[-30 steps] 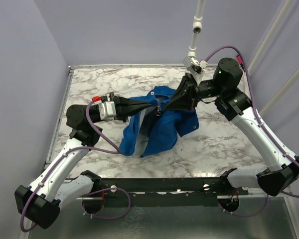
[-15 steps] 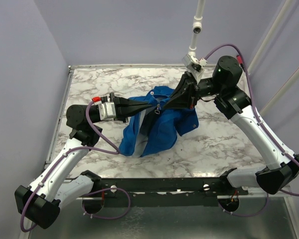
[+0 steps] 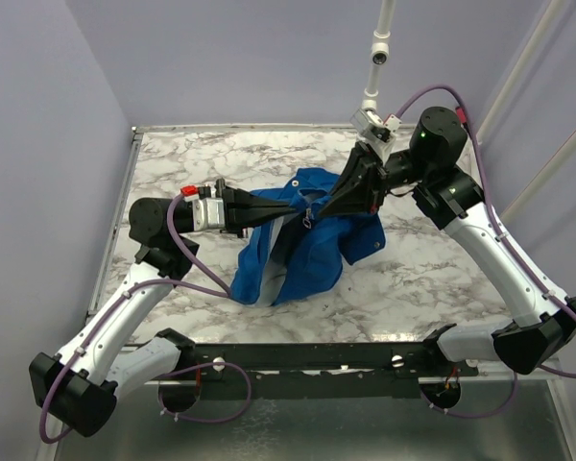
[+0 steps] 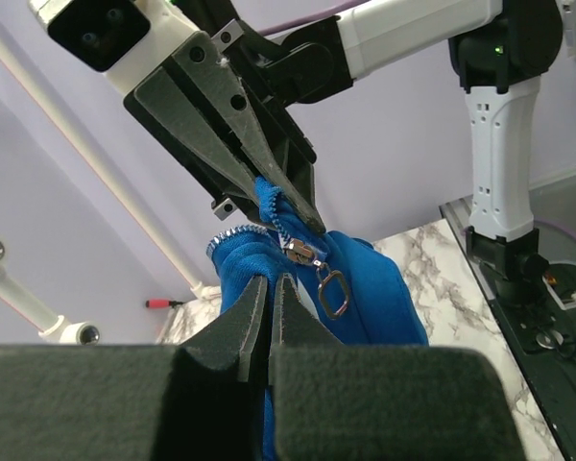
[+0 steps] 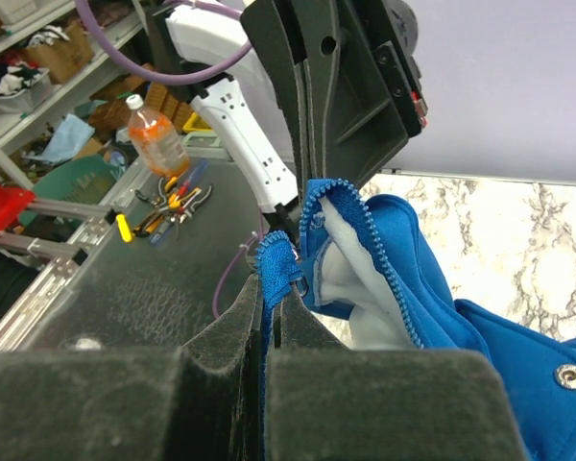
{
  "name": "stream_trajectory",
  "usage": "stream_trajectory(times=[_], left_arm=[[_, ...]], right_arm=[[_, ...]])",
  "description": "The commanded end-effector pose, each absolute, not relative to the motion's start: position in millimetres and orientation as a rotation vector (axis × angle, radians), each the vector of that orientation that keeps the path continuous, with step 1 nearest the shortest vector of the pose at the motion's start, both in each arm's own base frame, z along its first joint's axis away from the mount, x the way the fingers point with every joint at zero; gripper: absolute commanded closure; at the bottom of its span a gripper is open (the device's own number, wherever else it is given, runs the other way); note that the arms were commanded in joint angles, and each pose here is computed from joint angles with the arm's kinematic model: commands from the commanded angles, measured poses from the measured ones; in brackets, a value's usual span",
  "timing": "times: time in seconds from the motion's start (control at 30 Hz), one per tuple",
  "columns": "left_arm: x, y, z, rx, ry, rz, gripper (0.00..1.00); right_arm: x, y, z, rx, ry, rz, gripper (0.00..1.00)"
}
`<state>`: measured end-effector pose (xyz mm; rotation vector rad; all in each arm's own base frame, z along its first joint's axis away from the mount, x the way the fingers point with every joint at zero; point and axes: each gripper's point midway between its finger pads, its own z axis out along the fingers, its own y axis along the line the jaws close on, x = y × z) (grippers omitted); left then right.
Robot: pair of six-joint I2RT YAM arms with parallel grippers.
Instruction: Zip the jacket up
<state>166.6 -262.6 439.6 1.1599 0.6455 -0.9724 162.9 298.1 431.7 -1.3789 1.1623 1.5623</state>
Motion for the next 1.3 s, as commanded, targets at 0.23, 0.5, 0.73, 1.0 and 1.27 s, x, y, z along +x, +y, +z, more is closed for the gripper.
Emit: stream_trajectory(times=[0.23,0.5,0.73,1.0,1.27], left_arm=[[135,-265,453,1.307,0.538,-1.056,1.00],[130,-267,455,1.316,0.534,-1.077,1.00],[131,-268,456,1.320,0.531,-1.079,1.00],[132,-269,456,1.315,0.536,-1.083,1.00],[133,-268,459,1.302,0.530,-1.069,1.00]], right_arm=[[139,286,443,-1.514,1.009,1.608,0.99],[132,282,443,-1.537,0.985,1.615,0.99],[136,284,448,-1.516,0.981,1.594,0.99],[142,288,461,-1.447,0.956,1.533,0.99],[146,286,457,-1.404,0.988,1.451,0.99]])
